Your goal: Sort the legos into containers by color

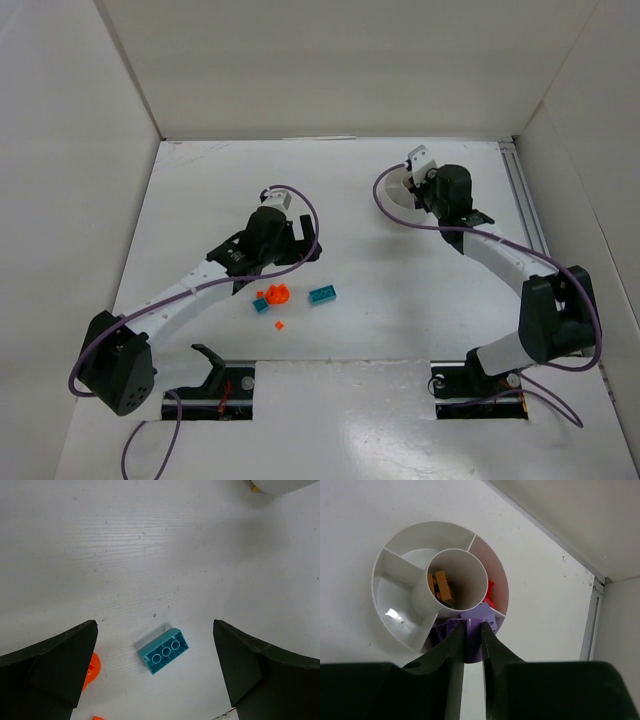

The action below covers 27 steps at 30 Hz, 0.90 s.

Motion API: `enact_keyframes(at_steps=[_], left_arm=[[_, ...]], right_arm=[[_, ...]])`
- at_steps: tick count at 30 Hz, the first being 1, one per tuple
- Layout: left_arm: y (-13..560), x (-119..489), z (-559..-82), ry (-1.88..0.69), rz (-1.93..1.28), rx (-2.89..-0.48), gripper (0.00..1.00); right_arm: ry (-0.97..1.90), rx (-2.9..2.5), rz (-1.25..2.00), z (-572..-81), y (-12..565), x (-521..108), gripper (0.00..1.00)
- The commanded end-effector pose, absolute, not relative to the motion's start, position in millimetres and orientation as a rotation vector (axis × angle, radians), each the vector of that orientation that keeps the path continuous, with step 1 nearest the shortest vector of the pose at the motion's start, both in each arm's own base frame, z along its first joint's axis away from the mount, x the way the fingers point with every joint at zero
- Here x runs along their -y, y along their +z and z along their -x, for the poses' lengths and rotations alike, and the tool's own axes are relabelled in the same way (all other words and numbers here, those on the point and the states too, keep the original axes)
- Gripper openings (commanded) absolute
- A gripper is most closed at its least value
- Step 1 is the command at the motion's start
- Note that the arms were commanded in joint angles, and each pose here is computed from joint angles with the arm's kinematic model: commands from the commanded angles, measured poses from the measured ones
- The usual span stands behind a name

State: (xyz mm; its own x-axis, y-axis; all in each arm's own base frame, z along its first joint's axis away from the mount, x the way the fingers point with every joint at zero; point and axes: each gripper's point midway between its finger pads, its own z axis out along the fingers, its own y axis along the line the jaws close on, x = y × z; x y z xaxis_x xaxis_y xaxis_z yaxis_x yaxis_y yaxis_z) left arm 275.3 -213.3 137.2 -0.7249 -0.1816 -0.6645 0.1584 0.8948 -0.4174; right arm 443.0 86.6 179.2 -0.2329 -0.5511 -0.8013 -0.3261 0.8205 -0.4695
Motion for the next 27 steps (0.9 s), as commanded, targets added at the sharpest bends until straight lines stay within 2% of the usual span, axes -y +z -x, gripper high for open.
enact_keyframes(at_steps=[1, 14, 17, 18, 21, 27], left_arm=[[149, 215, -280, -0.604, 0.031, -2.281, 1.0], [147, 214, -279, -0.599, 0.031, -2.289, 1.0], [147, 214, -279, -0.599, 0.031, -2.289, 1.0], [147, 214, -279, -0.599, 0.031, -2.289, 1.0], [147, 214, -279, -0.599, 0.031, -2.289, 1.0], [148, 212, -276, -0.604, 0.042, -2.289, 1.0]], right_arm=[[-0.23, -1.804, 0.611, -448, 187, -91, 0.0], [-0.203, -1.836, 0.601, -448, 173, -97, 0.0], [-0.189, -1.841, 0.583, -448, 173, -98, 0.09], [-0.189, -1.841, 0.583, -448, 173, -98, 0.17], [-0.189, -1.84, 0.582, -446, 173, -97, 0.3], [-0.18, -1.814, 0.578, -442, 184, -97, 0.44]])
